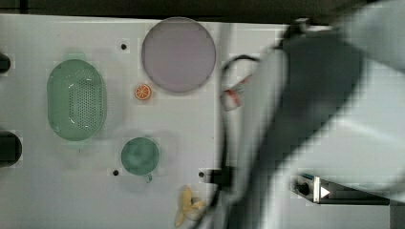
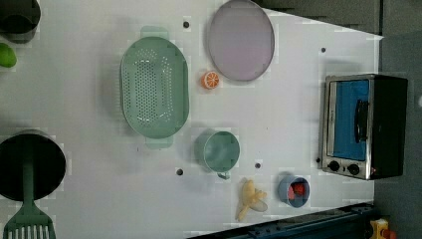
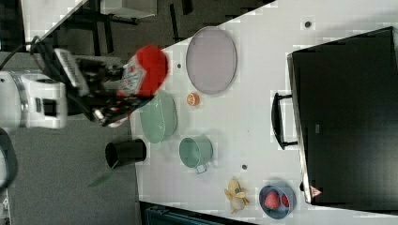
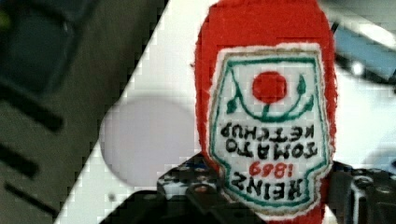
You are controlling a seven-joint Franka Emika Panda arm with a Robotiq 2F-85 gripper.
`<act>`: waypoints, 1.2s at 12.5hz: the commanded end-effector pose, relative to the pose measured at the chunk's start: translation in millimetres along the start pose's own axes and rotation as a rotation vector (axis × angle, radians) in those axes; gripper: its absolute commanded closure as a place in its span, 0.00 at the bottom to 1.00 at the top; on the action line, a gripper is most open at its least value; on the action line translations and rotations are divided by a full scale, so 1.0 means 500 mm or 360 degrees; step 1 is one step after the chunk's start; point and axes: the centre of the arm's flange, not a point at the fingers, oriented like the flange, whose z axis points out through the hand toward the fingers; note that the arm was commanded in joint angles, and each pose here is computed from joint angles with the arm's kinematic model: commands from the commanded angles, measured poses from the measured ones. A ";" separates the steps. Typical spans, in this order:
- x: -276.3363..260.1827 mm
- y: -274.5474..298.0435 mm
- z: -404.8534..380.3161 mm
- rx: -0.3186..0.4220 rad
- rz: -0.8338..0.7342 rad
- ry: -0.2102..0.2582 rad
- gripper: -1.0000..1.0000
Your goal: Pick Ketchup from oven and place it on table.
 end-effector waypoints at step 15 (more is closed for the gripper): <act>-0.213 0.080 0.801 -0.0465 -0.0272 -0.0036 0.37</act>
